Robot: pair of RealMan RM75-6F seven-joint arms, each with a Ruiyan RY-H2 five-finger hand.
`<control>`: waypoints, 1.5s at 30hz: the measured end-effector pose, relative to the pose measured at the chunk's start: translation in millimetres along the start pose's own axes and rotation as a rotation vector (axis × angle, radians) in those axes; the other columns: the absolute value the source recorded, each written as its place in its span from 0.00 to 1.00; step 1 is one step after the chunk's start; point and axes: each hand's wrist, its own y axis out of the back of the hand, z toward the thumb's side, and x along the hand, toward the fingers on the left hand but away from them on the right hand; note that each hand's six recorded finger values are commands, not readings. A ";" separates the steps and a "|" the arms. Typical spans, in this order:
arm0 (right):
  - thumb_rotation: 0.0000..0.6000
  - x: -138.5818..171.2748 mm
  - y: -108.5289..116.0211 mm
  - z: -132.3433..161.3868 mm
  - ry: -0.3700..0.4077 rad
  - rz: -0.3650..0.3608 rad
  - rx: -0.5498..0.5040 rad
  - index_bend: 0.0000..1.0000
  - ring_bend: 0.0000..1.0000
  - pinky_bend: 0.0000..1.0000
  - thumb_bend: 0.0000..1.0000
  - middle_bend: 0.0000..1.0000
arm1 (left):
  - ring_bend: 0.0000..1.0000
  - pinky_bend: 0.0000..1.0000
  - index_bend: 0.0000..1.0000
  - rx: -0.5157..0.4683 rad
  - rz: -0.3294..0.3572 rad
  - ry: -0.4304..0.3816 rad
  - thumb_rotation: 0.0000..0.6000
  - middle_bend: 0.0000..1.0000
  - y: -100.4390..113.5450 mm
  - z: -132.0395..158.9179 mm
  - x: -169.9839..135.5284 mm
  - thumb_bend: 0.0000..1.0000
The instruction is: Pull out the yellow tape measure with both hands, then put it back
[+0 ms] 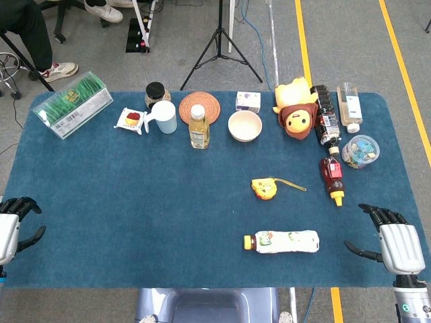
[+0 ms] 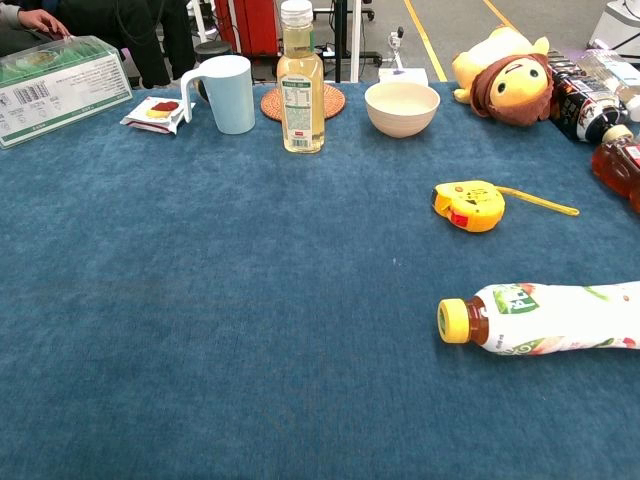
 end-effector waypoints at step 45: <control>0.64 -60.0 14.6 49.3 0.181 -0.016 -0.116 0.24 0.40 0.41 0.04 0.37 | 0.30 0.33 0.45 0.005 -0.059 -0.013 1.00 0.37 6.6 9.9 13.5 0.20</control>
